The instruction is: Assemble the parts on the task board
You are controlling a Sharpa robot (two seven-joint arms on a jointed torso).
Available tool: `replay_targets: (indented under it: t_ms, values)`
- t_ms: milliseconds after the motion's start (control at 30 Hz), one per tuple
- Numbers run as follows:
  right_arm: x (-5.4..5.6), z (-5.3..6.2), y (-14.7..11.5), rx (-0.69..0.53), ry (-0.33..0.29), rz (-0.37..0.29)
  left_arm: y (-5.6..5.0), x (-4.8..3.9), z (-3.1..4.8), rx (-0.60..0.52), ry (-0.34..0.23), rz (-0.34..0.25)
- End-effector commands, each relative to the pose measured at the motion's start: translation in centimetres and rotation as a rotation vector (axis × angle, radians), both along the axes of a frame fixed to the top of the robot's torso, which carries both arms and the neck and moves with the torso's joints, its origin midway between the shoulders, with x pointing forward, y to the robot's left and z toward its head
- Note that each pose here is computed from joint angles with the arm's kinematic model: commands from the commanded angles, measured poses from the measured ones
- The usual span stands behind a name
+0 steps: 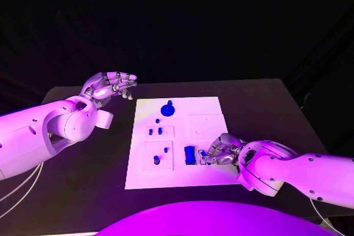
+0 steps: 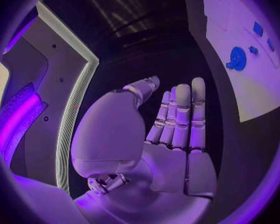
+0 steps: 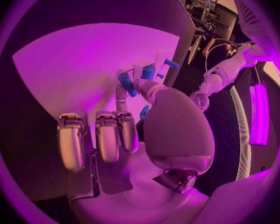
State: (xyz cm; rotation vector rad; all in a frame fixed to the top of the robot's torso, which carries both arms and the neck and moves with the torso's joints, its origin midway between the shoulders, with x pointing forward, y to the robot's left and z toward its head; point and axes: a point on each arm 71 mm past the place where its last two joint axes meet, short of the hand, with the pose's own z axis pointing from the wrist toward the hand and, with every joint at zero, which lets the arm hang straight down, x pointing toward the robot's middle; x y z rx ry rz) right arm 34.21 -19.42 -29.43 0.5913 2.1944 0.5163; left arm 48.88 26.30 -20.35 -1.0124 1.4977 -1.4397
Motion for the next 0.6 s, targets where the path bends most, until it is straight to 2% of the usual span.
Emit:
replay_targets:
  t_ms: [33, 433, 600]
  values:
    - [0.04, -0.22, 0.3, 0.004, 0.008, 0.017, -0.29, -0.03, 0.09, -0.01, -0.004, -0.017]
    - [0.45, -0.36, 0.62, -0.017, -0.026, 0.03, -0.28, -0.05, 0.08, -0.009, -0.001, -0.019]
    - [0.46, -0.43, 0.68, -0.028, -0.021, 0.043, -0.3, -0.04, 0.07, -0.009, 0.0, -0.02]
